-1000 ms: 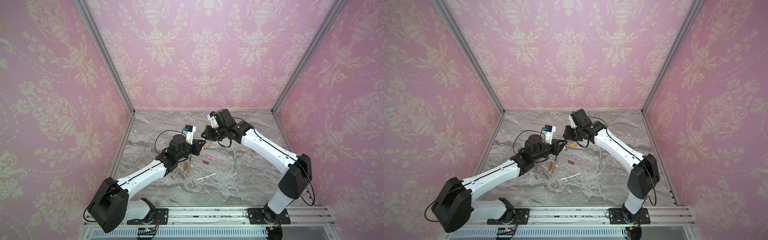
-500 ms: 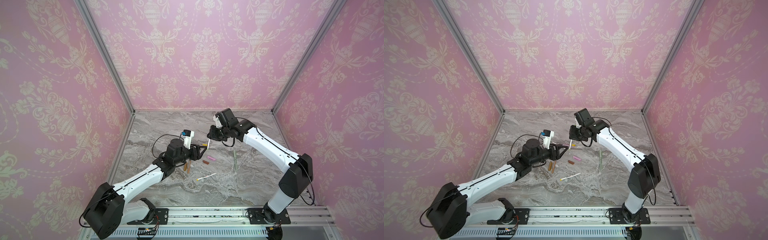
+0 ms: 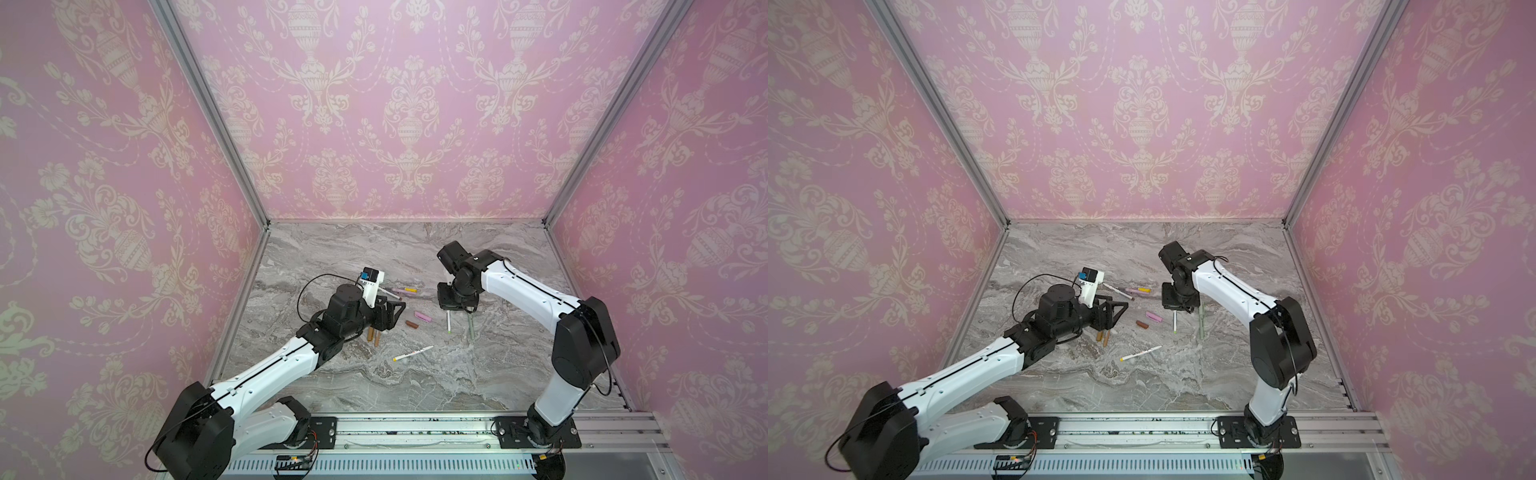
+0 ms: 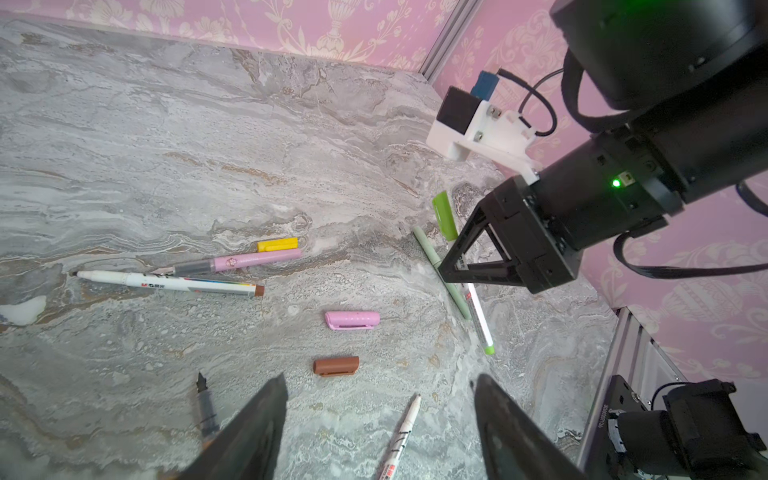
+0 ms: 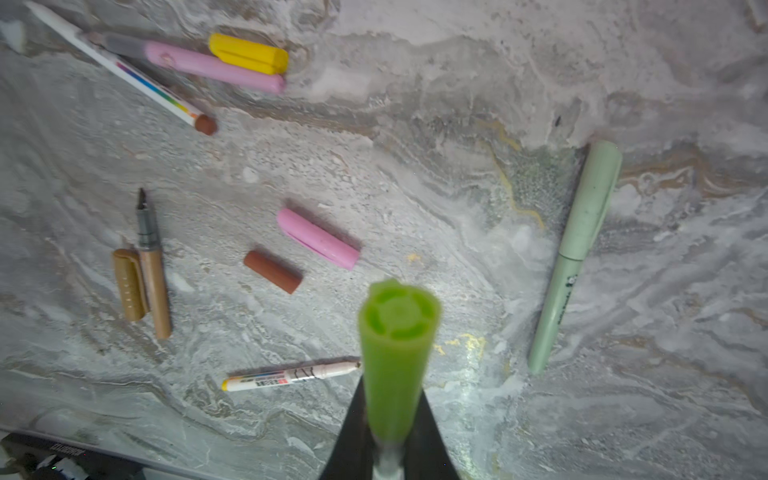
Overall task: Insert the pens into the pen caps
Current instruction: 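Take the capped marker in the right gripper while the left gripper opens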
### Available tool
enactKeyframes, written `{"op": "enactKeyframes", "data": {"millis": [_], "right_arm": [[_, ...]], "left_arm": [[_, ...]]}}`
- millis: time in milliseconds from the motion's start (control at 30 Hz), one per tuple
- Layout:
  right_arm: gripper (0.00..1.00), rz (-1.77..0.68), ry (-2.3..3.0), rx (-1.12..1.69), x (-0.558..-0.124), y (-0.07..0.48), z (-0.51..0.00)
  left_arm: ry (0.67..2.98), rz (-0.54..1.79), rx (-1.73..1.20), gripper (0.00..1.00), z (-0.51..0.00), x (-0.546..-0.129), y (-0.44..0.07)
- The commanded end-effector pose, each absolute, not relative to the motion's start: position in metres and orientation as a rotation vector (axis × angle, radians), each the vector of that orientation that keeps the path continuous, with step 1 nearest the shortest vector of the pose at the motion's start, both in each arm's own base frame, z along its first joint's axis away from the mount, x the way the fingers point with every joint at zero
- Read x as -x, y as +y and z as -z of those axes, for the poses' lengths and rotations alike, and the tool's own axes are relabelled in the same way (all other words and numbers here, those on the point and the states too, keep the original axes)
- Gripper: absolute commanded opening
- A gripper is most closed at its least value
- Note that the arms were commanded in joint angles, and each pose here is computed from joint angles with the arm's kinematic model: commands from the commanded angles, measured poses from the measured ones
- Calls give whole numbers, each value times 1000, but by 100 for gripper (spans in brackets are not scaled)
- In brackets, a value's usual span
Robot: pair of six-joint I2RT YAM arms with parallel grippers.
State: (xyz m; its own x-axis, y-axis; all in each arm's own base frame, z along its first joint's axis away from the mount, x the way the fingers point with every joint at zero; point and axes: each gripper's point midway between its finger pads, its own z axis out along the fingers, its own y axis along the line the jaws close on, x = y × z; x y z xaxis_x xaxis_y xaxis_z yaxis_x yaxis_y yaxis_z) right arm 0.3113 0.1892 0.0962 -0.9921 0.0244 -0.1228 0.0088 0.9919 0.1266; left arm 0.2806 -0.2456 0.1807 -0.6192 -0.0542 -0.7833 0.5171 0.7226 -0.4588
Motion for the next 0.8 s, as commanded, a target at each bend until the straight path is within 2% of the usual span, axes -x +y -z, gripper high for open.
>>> {"op": "enactKeyframes", "data": {"millis": [0,333,767], "right_arm": [[0,-7,3061,-34,-307,166,-76],[2,186,3120,-122,-318,143,-49],[8,234,3139,-165,-327,139,-30]], "left_arm": [[2087,816,-365,73,-182,-288,-243],[2038,815,-404,76,-189,-286,-244],[2022,801,-409,78,-192,-287,-243]]}}
